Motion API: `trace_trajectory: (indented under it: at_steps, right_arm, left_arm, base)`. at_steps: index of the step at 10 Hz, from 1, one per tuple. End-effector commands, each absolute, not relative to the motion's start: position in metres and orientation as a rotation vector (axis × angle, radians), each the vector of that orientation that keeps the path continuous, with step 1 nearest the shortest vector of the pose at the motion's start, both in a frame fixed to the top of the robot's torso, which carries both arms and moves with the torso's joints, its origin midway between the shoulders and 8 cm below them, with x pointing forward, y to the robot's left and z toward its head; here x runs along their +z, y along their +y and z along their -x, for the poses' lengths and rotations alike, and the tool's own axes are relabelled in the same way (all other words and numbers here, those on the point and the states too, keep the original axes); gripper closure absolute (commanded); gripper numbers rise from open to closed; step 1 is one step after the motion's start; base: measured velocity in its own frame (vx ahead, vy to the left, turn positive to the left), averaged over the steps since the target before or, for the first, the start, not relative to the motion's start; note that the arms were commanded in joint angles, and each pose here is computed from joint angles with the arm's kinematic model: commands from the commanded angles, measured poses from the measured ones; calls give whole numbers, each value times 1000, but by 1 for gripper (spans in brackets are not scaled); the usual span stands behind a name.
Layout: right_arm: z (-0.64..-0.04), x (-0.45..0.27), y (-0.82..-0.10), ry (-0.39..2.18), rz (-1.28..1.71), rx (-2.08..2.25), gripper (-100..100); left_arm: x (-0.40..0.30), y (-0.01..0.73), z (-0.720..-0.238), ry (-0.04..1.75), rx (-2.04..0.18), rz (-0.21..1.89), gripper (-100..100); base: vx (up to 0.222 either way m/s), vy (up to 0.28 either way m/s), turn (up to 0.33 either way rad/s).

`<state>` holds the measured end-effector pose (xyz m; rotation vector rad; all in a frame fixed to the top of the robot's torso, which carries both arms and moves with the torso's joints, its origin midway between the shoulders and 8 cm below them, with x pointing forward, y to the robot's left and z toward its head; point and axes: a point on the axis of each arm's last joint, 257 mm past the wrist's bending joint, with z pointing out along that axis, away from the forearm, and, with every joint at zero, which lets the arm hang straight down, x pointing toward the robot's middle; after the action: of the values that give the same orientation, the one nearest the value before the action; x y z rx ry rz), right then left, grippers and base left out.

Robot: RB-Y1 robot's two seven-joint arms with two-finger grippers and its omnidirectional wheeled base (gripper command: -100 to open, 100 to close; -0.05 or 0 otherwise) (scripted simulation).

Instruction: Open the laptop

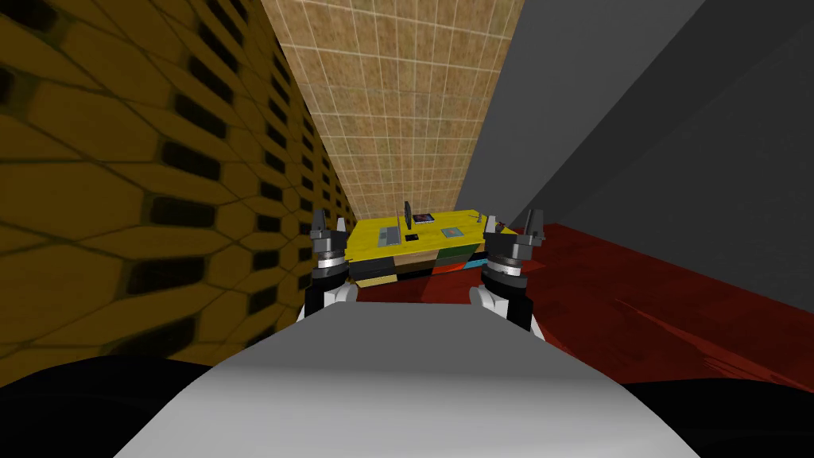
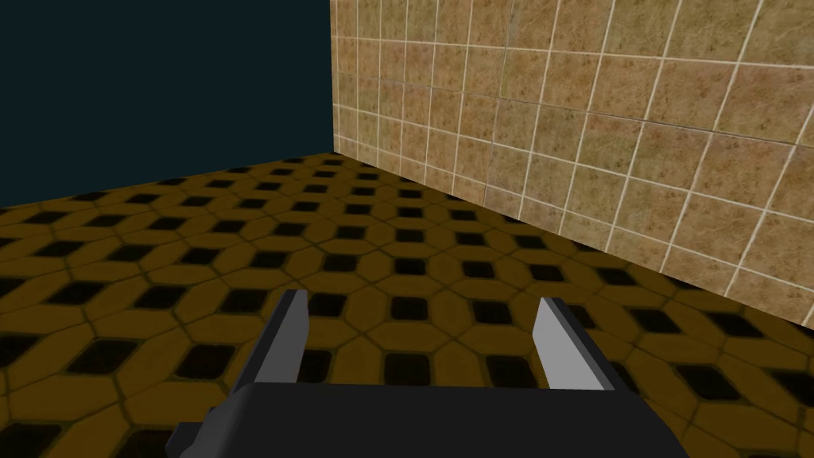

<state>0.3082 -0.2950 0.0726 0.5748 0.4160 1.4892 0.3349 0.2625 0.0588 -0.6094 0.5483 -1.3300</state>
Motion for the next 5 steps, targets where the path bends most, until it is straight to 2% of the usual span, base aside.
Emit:
trace_trajectory:
  at_steps: [1, 2, 3, 5]
  right_arm:
    - [-308, 73, -295, 416, -575, 1489, 0]
    - [-308, 73, -295, 416, -575, 1489, 0]
    - [-308, 73, -295, 416, -575, 1489, 0]
    - [-308, 72, -295, 416, -575, 1489, 0]
  left_arm:
    - [59, 262, -335, 548, -1330, 609, 0]
    - [59, 262, -335, 548, -1330, 609, 0]
    - [56, 259, -338, 583, -1326, 593, -100]
    - [51, 255, -344, 639, -1313, 575, -100]
  base:
    - [0, 0, 0]
    - [0, 0, 0]
    - [13, -12, -3]
    - [26, -26, -4]
